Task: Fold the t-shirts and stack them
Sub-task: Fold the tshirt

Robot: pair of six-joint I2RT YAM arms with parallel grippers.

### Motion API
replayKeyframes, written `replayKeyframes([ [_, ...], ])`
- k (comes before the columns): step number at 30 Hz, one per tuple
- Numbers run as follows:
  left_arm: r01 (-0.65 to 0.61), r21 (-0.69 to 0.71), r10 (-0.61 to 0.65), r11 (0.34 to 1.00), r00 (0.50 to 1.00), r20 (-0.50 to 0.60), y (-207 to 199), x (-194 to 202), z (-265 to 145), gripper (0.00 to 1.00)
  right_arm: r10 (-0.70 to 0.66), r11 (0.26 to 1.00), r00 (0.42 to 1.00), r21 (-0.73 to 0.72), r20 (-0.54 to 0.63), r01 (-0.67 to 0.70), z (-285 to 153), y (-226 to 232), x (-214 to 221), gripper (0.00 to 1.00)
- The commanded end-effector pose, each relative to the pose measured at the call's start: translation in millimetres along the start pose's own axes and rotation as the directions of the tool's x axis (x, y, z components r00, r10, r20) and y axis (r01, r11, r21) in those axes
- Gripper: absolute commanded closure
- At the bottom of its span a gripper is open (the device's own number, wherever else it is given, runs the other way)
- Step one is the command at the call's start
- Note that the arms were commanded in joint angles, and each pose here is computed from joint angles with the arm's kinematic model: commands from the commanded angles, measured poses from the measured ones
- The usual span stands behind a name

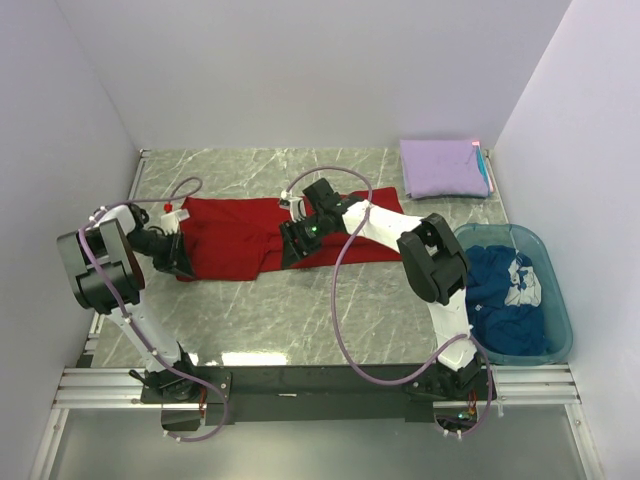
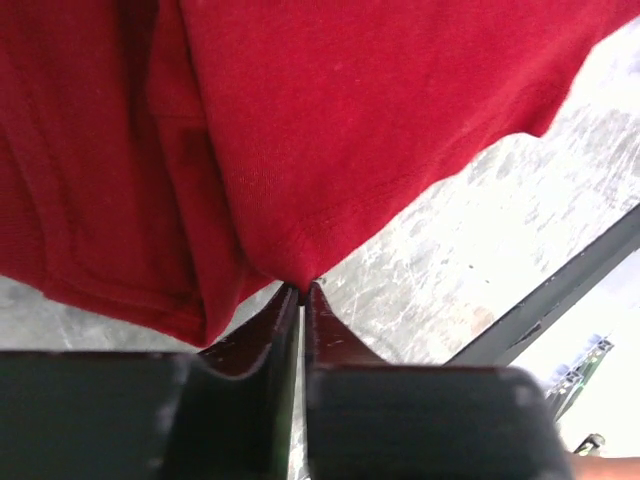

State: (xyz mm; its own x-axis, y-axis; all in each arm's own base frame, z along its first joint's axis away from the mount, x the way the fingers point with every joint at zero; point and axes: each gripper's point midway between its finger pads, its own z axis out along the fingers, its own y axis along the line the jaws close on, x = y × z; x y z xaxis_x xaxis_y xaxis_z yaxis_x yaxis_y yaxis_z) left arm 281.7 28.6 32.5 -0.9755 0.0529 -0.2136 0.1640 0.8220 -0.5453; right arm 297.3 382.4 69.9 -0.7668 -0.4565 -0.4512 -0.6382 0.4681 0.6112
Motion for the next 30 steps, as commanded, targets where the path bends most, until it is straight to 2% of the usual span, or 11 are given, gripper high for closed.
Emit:
replayKeyframes([
  [1, -0.054, 0.013, 0.053, 0.998, 0.997, 0.058, -17, -18, -21, 0.93, -0.040, 0.999, 0.999, -0.001, 0.037, 0.040, -16, 7, -12, 0.37],
  [3, -0.061, 0.030, 0.059, 0.998, 0.995, 0.084, -23, -28, -28, 0.99, -0.034, 0.999, 0.999, 0.000, 0.038, 0.034, -21, 4, -12, 0.37],
  [9, -0.108, 0.086, 0.093, 0.990, 0.983, 0.159, -44, -74, -41, 0.99, -0.025, 0.999, 0.998, 0.026, 0.057, 0.023, -40, -16, -14, 0.36],
  [16, -0.142, 0.124, 0.114, 0.982, 0.972, 0.206, -58, -122, -35, 0.99, 0.004, 0.996, 0.998, 0.084, 0.070, -0.010, -72, -52, -16, 0.36],
  [26, -0.101, 0.181, 0.040, 0.978, 0.950, 0.311, -54, -198, -13, 0.99, 0.039, 0.985, 0.997, 0.164, 0.068, -0.050, -115, -84, 9, 0.36],
  [30, -0.080, 0.181, 0.013, 0.980, 0.939, 0.342, -48, -213, -6, 0.99, 0.034, 0.981, 0.997, 0.189, 0.063, -0.046, -124, -89, 15, 0.36],
])
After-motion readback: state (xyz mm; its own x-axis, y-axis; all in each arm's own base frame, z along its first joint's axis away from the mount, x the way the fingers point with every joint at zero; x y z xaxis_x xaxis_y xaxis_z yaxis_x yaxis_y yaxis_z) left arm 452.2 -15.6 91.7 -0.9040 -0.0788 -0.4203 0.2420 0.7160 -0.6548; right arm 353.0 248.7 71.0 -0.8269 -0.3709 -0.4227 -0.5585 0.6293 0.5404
